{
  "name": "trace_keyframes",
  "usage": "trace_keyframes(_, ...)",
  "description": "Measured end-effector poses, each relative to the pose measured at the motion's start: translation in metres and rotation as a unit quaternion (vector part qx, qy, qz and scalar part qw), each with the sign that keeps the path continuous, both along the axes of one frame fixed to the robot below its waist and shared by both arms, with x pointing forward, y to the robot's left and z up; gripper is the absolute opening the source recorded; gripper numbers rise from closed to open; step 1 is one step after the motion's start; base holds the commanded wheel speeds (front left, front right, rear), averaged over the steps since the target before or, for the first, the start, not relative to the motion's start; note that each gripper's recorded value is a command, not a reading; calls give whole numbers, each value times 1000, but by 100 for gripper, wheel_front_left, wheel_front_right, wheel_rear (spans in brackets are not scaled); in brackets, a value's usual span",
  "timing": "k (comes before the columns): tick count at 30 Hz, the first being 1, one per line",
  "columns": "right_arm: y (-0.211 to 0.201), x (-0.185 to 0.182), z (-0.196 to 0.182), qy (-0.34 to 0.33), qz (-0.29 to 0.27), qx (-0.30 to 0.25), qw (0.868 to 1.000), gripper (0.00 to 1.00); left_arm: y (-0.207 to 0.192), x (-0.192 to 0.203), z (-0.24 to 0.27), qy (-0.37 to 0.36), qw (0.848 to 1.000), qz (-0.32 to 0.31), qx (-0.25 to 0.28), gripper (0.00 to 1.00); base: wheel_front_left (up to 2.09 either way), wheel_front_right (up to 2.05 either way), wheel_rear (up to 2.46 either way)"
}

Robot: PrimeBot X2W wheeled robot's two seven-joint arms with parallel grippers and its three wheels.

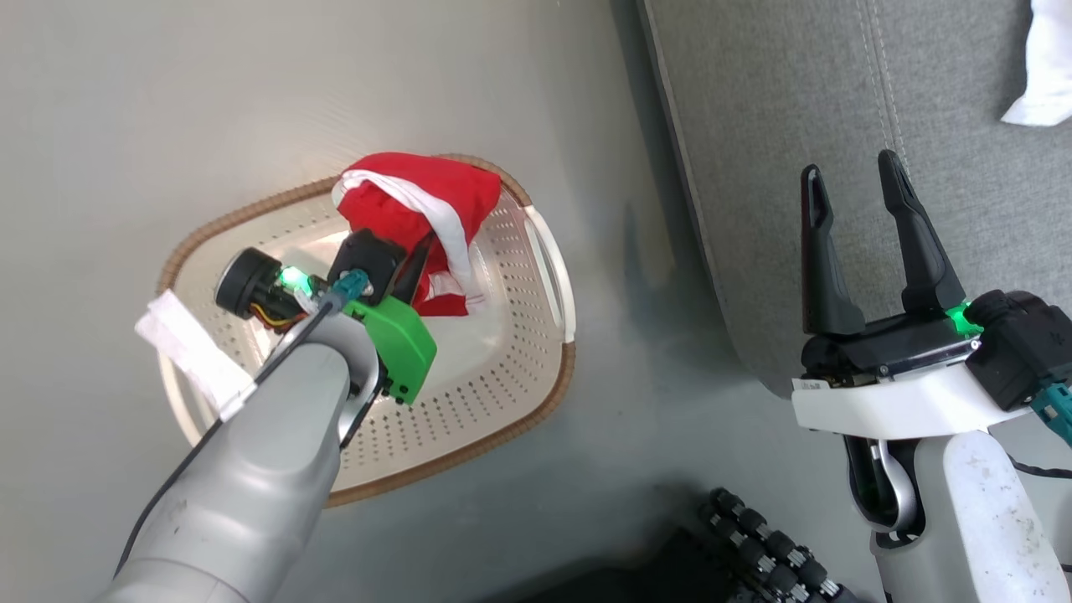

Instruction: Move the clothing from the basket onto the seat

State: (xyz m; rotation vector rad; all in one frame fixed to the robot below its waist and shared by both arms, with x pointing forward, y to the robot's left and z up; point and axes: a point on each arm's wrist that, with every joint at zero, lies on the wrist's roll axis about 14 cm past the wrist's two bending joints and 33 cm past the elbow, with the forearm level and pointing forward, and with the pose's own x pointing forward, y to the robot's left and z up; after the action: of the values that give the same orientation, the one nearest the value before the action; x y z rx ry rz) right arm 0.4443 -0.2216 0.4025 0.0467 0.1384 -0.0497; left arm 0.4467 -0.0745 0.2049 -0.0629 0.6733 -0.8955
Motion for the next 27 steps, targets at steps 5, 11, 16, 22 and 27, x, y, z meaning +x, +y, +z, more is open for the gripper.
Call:
trace_keyframes(5,4,-5,19,-14,4,2,1000,100,7,3,45,-41,998,21,-30,0,0,0,0)
trace_keyframes(11,9,-12,42,-27,11,2,1000,100,23,8,100,-95,992,64,-59,0,0,0,0)
trace_keyframes(16,13,-19,62,-41,16,2,999,100,34,14,153,-147,980,101,-93,0,0,0,0)
trace_keyframes(22,23,-27,85,-57,30,3,998,100,55,19,218,-218,958,143,-124,0,0,0,0)
trace_keyframes(27,32,-38,101,-67,42,6,997,100,74,22,279,-283,929,182,-155,0,0,0,0)
